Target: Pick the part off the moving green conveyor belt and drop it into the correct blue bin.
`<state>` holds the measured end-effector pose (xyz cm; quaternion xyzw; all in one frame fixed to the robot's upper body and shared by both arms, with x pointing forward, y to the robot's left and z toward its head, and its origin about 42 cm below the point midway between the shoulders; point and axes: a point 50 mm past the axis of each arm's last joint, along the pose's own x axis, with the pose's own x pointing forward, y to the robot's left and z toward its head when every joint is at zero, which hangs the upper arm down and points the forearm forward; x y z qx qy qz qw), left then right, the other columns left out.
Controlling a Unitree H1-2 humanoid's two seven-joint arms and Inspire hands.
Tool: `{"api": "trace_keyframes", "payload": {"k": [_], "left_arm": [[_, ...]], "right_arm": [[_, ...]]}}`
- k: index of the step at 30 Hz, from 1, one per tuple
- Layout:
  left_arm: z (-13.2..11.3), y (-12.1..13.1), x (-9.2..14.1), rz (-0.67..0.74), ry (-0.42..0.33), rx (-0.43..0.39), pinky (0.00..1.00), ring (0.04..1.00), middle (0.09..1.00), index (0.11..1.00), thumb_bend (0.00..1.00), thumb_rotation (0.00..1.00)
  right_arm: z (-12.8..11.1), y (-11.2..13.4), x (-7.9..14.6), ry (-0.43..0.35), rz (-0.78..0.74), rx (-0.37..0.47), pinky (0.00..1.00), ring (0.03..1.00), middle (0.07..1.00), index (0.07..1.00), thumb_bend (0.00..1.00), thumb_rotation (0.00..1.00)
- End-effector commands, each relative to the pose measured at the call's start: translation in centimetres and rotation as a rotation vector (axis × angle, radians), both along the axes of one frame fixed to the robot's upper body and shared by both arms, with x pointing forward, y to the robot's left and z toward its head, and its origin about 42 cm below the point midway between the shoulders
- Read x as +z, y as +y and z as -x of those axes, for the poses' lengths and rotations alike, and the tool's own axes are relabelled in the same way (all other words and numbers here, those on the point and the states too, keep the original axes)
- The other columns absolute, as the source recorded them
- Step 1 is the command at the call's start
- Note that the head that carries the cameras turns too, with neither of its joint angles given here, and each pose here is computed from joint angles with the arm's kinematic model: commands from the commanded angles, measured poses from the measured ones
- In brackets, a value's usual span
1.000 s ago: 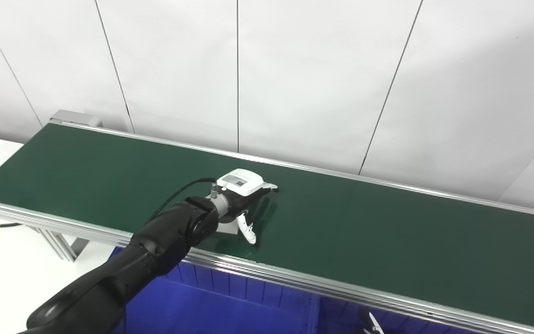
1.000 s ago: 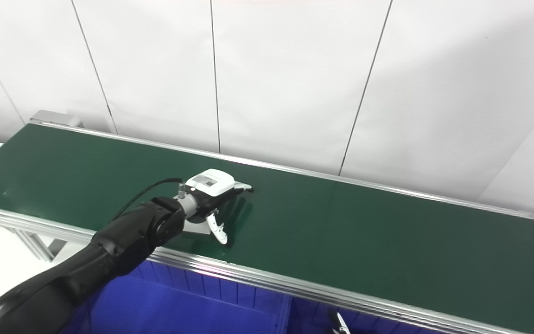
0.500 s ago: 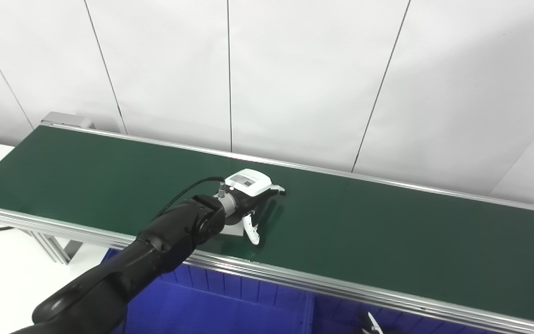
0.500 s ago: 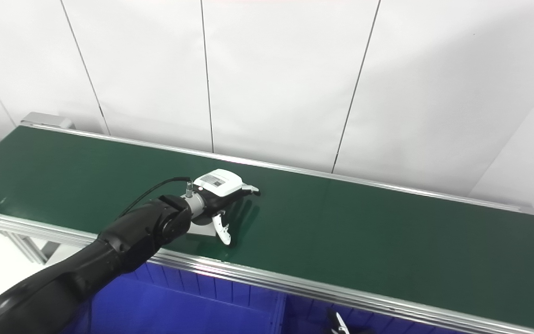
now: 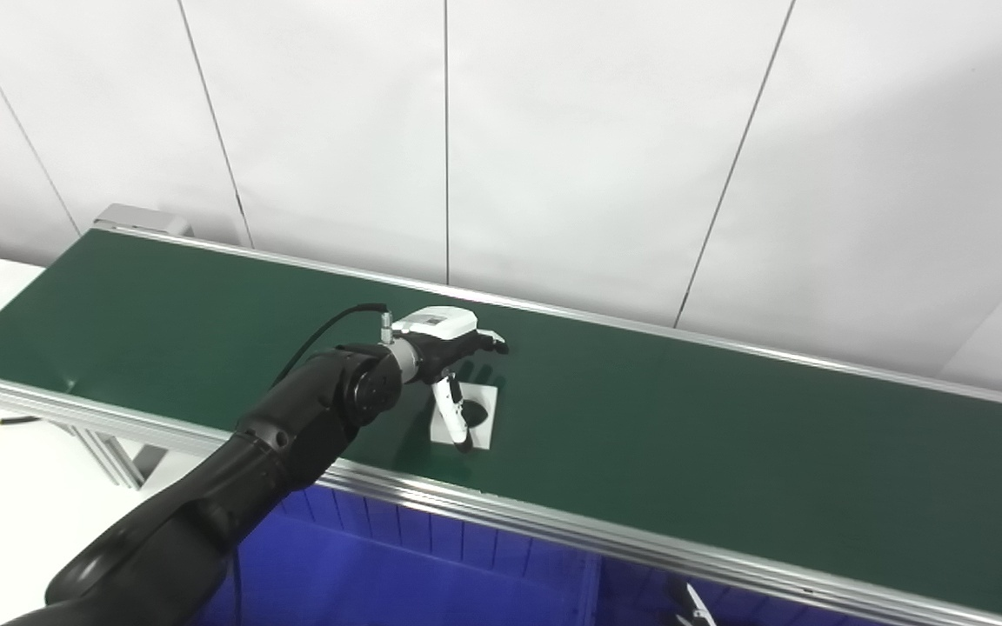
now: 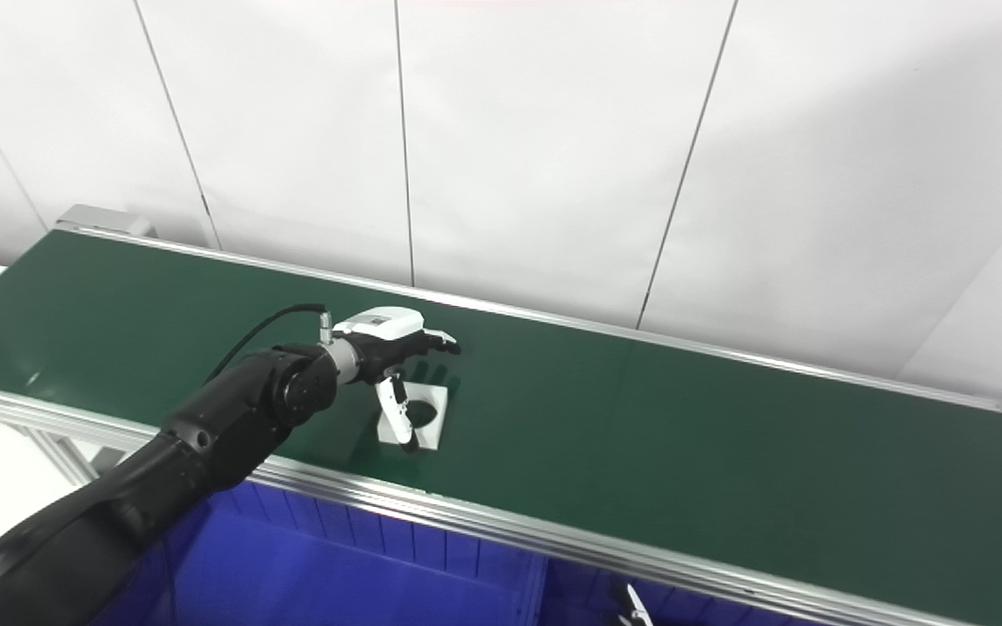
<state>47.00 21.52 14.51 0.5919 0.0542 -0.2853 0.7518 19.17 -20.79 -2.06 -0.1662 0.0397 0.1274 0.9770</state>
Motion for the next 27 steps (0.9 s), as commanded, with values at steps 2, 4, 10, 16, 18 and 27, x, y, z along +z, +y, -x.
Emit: {"api": "trace_keyframes", "payload": {"k": [2,4,10,16,18,27], "left_arm": [[-1.5,-0.8,3.0,0.003,-0.066,-0.018,0.67,0.836,0.91,0.887,1.0,0.16],[-1.5,-0.9,2.7,-0.044,-0.082,-0.026,0.7,0.848,0.909,0.884,1.0,0.15],[-1.0,-0.8,0.5,-0.175,-0.198,-0.057,0.75,0.81,0.84,0.836,1.0,0.11],[-0.3,-1.4,-1.8,-0.184,-0.207,-0.074,0.73,0.766,0.81,0.811,0.99,0.11],[-0.1,-1.8,-2.5,-0.189,-0.219,-0.09,0.64,0.701,0.769,0.773,0.95,0.11],[-0.2,-2.6,-2.5,-0.171,-0.356,-0.149,0.3,0.349,0.441,0.494,0.53,0.0]], "right_arm": [[-0.5,0.4,1.0,-0.064,-0.043,0.011,0.78,0.853,0.939,0.957,0.81,0.92],[-0.5,0.5,1.0,-0.067,-0.043,0.011,0.77,0.849,0.937,0.957,0.81,0.92],[-0.5,0.6,1.1,-0.071,-0.047,0.012,0.78,0.85,0.939,0.955,0.83,0.92],[-0.3,0.6,1.3,-0.071,-0.058,0.01,0.79,0.854,0.938,0.954,0.85,0.93],[-0.3,0.6,1.2,-0.069,-0.057,0.01,0.79,0.852,0.935,0.956,0.84,0.92],[-0.3,0.8,1.3,-0.074,-0.061,0.014,0.79,0.848,0.935,0.954,0.82,0.92]]}}
